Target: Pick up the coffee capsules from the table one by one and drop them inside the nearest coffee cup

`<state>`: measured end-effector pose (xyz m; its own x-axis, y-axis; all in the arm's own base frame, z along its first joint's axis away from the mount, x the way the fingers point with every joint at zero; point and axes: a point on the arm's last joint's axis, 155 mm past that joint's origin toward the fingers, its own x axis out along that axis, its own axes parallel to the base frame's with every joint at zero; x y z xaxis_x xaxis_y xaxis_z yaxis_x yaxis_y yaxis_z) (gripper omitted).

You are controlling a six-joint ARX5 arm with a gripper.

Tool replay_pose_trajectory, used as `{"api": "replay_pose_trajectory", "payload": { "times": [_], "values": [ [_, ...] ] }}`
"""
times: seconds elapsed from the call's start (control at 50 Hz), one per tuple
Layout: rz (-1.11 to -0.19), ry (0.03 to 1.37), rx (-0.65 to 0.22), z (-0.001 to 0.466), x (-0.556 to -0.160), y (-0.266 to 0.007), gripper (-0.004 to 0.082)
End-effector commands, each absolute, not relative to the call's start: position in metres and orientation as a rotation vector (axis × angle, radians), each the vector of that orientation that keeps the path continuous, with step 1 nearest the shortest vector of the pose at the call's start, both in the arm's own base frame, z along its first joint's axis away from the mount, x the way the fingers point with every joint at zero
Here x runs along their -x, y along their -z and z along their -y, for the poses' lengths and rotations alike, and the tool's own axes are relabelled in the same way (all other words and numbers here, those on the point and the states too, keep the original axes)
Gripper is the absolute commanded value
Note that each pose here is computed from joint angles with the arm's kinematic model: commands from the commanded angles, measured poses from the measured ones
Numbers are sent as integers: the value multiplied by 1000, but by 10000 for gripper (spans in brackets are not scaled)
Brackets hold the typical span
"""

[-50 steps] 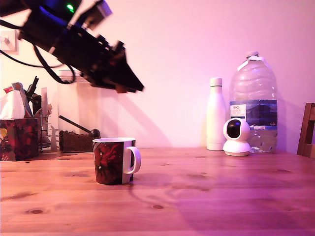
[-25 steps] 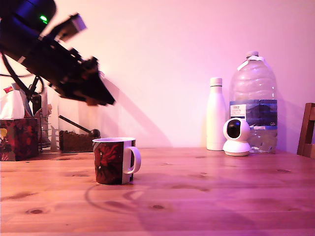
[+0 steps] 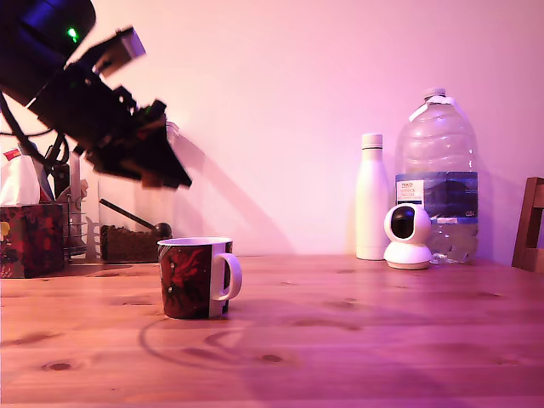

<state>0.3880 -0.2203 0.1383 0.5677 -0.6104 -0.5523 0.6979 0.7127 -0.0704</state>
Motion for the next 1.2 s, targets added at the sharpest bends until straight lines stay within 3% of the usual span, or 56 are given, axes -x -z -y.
{"api": "replay_pose_trajectory", "payload": {
  "times": [0.0, 0.62, 1.18],
  "values": [
    [-588, 778, -161, 229, -395, -141, 183],
    [-835, 746, -147, 252, -414, -112, 183],
    [-873, 750, -148, 254, -408, -104, 183]
  ]
}}
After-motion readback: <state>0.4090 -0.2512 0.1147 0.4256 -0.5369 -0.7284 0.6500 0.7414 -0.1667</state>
